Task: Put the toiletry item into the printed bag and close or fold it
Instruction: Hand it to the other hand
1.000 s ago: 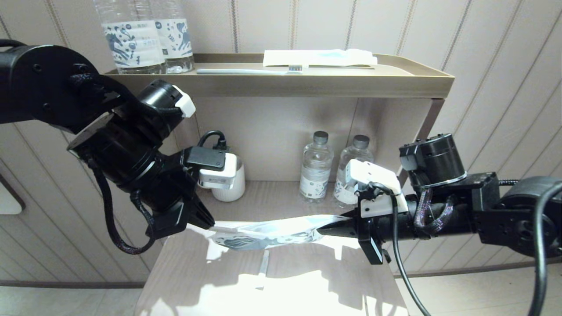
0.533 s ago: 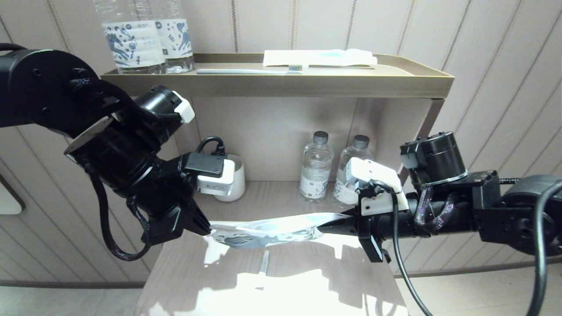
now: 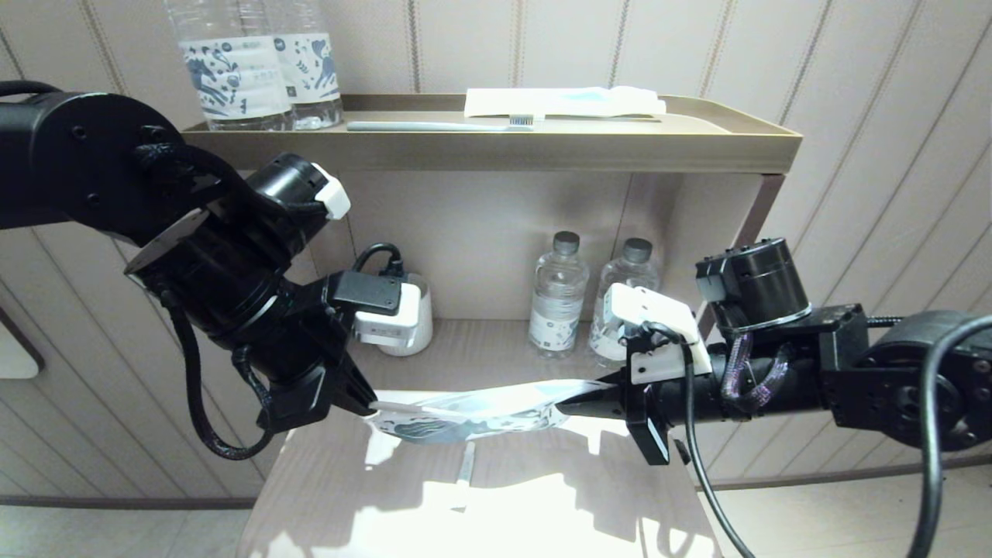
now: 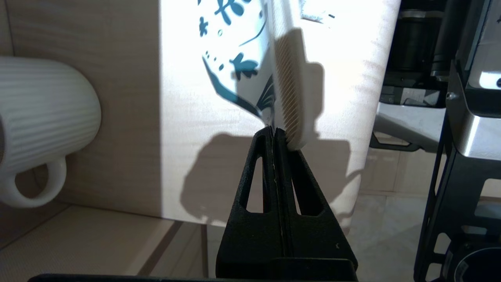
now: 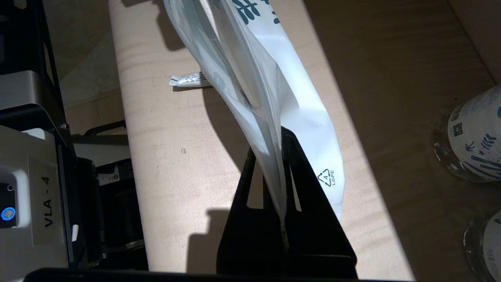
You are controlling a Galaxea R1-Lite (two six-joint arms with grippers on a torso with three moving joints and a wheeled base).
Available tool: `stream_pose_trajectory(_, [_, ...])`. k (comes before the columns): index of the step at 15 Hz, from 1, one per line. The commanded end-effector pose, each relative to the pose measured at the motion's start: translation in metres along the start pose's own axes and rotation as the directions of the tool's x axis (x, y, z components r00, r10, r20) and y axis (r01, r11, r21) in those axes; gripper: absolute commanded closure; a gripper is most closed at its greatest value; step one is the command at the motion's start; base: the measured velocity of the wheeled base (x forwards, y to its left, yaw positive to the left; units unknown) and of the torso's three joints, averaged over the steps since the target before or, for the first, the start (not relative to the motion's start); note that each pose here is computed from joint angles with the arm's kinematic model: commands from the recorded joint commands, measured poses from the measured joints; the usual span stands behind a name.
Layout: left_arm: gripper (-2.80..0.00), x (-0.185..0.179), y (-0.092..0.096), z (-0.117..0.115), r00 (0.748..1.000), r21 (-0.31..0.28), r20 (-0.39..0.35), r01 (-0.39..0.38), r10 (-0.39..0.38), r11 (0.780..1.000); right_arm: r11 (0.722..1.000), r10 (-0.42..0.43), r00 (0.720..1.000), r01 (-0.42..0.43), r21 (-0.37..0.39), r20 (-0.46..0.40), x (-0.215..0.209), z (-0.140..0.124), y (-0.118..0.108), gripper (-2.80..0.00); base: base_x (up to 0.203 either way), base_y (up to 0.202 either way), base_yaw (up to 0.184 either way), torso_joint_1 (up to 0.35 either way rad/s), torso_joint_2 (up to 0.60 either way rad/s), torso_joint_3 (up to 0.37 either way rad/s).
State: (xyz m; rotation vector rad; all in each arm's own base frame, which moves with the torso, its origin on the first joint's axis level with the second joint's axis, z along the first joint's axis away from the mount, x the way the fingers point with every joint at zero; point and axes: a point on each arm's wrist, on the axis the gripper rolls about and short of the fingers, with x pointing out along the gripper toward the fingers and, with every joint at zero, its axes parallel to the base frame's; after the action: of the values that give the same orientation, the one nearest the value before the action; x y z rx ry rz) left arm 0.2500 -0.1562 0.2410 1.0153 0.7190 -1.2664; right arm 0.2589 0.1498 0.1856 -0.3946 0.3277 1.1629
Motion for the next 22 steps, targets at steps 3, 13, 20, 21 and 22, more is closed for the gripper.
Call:
stream_pose_trajectory(3, [0.0, 0.004, -0.003, 0.009, 1.0, 0.036, -0.008, 0.007, -0.007, 0.999, 1.0, 0.008, 1.0, -0.008, -0.001, -0.002, 0.003, -0.001, -0.001, 0.0, 0.0, 0.0, 0.0, 0.0, 0.0, 0.0])
stream_pose_trajectory(13, [0.0, 0.008, -0.002, 0.032, 1.0, 0.08, 0.012, -0.013, 0.012, 0.997, 1.0, 0.005, 1.0, -0.005, 0.0, 0.012, -0.001, 0.004, 0.001, 0.0, 0.0, 0.0, 0.0, 0.0, 0.0, 0.0])
stream_pose_trajectory(20, [0.0, 0.014, 0.0, 0.042, 1.0, 0.083, 0.029, -0.014, 0.012, 0.996, 1.0, 0.009, 1.0, -0.009, 0.002, 0.019, -0.001, 0.005, 0.0, 0.0, 0.0, 0.0, 0.0, 0.0, 0.0, 0.0])
stream_pose_trajectory(21, [0.0, 0.015, 0.001, 0.043, 0.999, 0.082, 0.03, -0.016, 0.013, 0.997, 1.0, 0.009, 1.0, -0.009, 0.001, 0.019, -0.001, 0.005, 0.0, 0.0, 0.0, 0.0, 0.0, 0.0, 0.0, 0.0])
stream_pose_trajectory(22, [0.0, 0.016, 0.001, 0.044, 0.999, 0.082, 0.032, -0.015, 0.012, 0.996, 1.0, 0.008, 1.0, -0.008, 0.0, 0.021, -0.001, 0.006, 0.0, 0.0, 0.0, 0.0, 0.0, 0.0, 0.0, 0.0])
